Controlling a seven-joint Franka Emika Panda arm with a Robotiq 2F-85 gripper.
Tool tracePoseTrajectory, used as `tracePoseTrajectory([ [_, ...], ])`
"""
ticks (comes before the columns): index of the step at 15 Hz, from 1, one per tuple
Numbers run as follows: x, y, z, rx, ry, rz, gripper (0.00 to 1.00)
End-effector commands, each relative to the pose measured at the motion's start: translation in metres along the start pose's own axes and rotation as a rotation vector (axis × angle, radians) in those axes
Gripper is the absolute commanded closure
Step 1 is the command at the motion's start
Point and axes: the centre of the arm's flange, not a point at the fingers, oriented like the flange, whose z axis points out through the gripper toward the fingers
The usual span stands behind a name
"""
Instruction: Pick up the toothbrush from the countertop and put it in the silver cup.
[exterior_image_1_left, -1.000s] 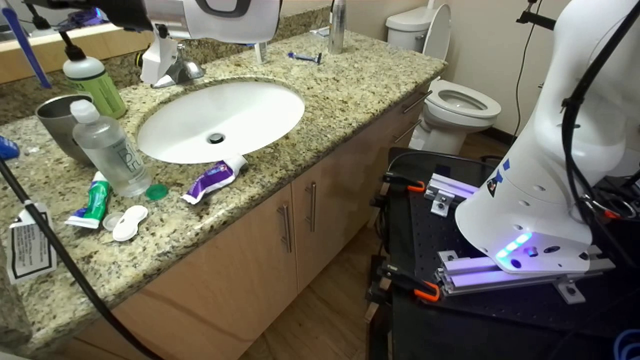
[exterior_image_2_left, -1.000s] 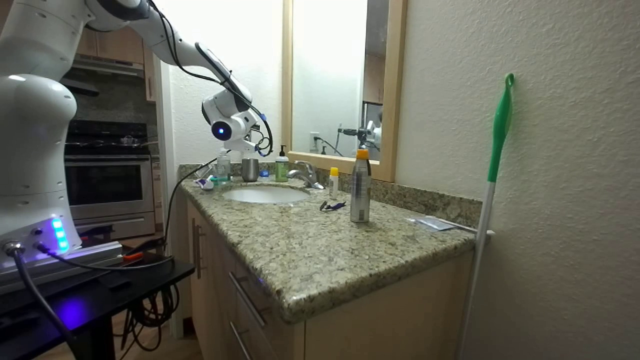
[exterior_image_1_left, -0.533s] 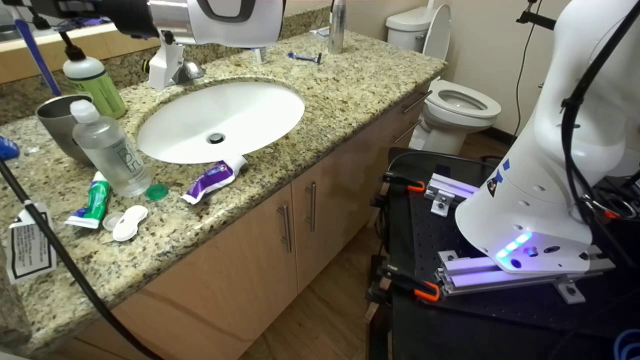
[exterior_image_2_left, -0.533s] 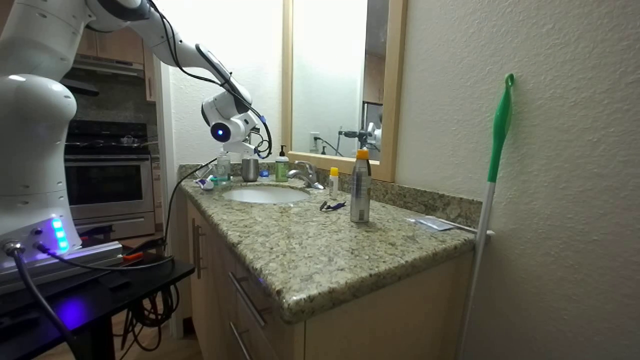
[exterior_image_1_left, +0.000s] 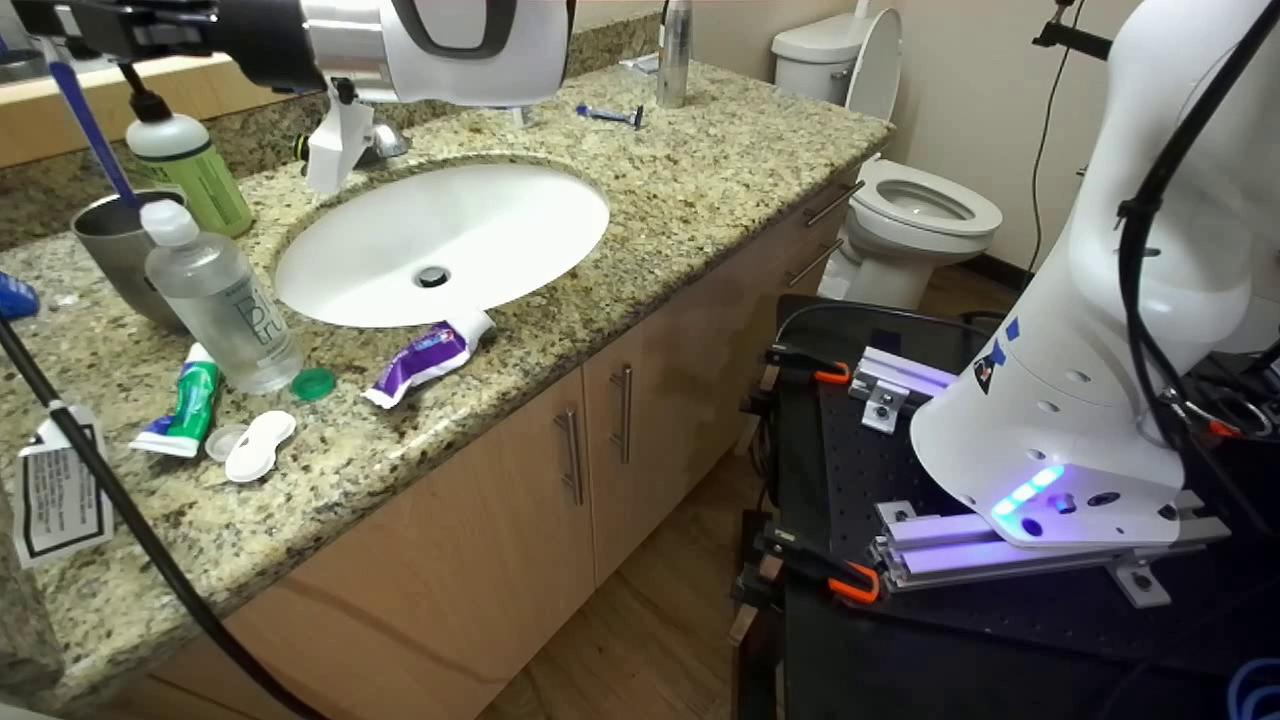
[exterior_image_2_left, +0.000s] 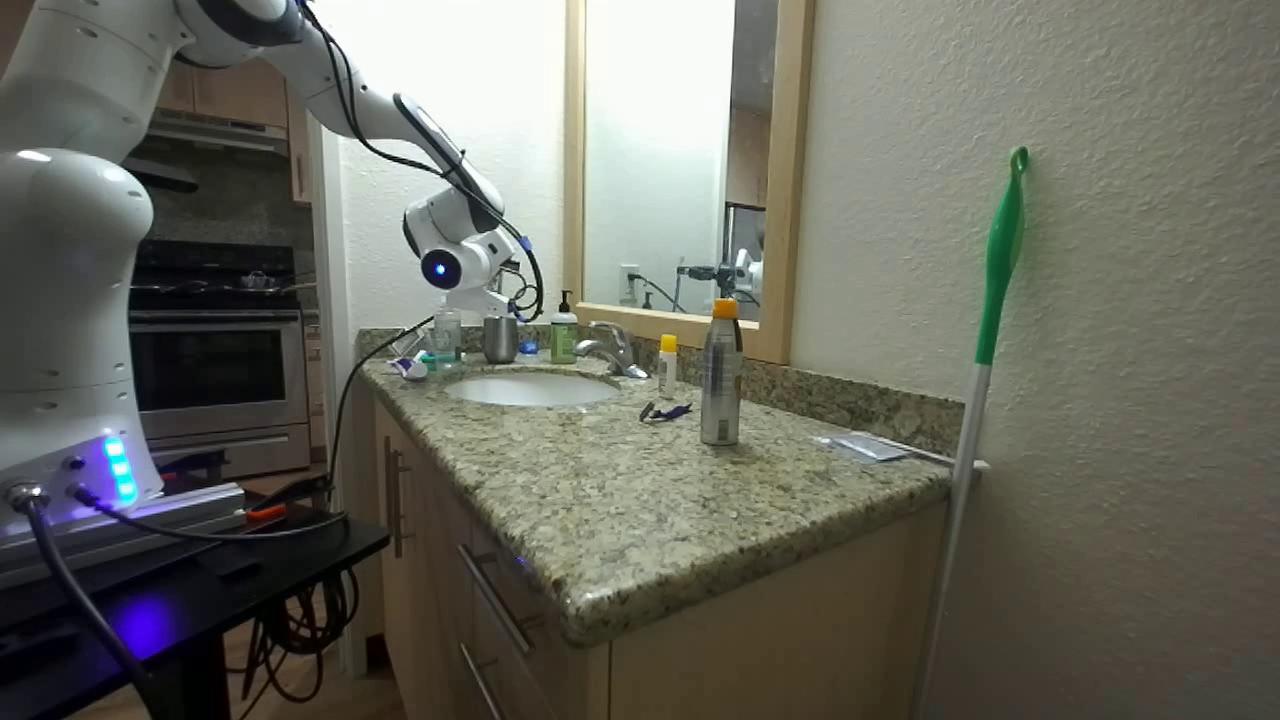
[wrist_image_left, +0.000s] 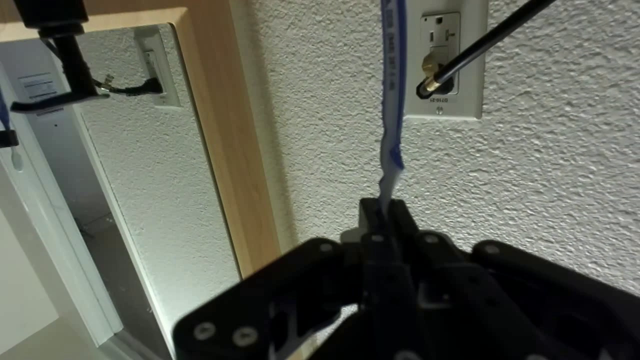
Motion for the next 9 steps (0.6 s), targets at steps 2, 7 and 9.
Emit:
tracePoseTrajectory([
  [2, -0.005, 0.008, -0.002, -0.012, -0.010, -0.007, 0.98],
  [7, -0.007, 0.003, 0.000, -0.027, -0.033, 0.045, 0.98],
  [9, -0.009, 0.000, 0.001, -0.035, -0.037, 0.062, 0.98],
])
